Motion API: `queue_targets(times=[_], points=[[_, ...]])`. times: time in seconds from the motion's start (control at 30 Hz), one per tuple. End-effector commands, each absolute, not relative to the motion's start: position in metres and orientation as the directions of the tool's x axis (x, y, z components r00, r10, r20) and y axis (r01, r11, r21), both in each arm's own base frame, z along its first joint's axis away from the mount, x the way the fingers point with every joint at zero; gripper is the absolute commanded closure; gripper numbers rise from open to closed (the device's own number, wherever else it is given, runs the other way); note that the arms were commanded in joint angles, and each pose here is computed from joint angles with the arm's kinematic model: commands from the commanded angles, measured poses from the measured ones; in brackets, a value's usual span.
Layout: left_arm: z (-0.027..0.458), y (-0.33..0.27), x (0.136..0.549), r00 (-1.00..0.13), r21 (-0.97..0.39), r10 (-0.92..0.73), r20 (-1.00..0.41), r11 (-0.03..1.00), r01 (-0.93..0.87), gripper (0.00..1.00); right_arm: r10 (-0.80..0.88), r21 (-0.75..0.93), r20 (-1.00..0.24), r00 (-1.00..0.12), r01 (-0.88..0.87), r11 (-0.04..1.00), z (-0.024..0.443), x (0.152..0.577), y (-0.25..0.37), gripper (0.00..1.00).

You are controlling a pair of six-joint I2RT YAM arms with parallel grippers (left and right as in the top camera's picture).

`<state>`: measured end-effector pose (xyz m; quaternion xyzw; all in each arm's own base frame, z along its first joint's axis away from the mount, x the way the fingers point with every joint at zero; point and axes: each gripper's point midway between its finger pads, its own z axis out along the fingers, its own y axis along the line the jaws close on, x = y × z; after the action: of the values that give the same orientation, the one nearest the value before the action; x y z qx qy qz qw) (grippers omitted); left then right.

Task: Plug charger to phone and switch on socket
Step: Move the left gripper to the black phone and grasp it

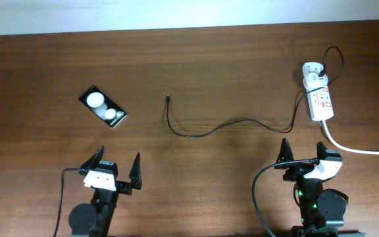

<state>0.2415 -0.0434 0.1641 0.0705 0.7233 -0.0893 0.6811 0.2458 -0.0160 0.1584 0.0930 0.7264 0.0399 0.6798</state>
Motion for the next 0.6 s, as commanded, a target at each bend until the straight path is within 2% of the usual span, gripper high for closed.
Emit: queue_targets(times=[0.0, 0.07, 0.27, 0.43, 0.57], points=[[0.219, -0.046, 0.231, 0.015, -0.071, -0.078, -0.997, 0.965, 0.251, 0.01, 0.191, 0.185, -0.980, -0.060, 0.096, 0.978, 0.156, 0.245, -0.018, 0.01], [0.231, -0.039, 0.230, -0.022, -0.079, -0.076, -0.997, 0.975, 0.207, 0.01, 0.191, 0.185, -0.980, -0.060, 0.096, 0.978, 0.156, 0.245, -0.018, 0.01], [0.265, -0.036, 0.261, -0.282, -0.108, -0.062, -0.957, 0.983, 0.152, 0.01, 0.191, 0.185, -0.980, -0.060, 0.096, 0.978, 0.156, 0.245, -0.018, 0.01], [0.270, -0.028, 0.307, -0.596, -0.100, -0.044, -0.802, 0.993, 0.061, 0.01, 0.191, 0.185, -0.980, -0.060, 0.096, 0.978, 0.156, 0.245, -0.018, 0.01], [0.254, -0.034, 0.333, -0.705, -0.119, -0.038, -0.708, 0.991, 0.065, 0.01, 0.191, 0.185, -0.980, -0.060, 0.096, 0.978, 0.156, 0.245, -0.018, 0.01]])
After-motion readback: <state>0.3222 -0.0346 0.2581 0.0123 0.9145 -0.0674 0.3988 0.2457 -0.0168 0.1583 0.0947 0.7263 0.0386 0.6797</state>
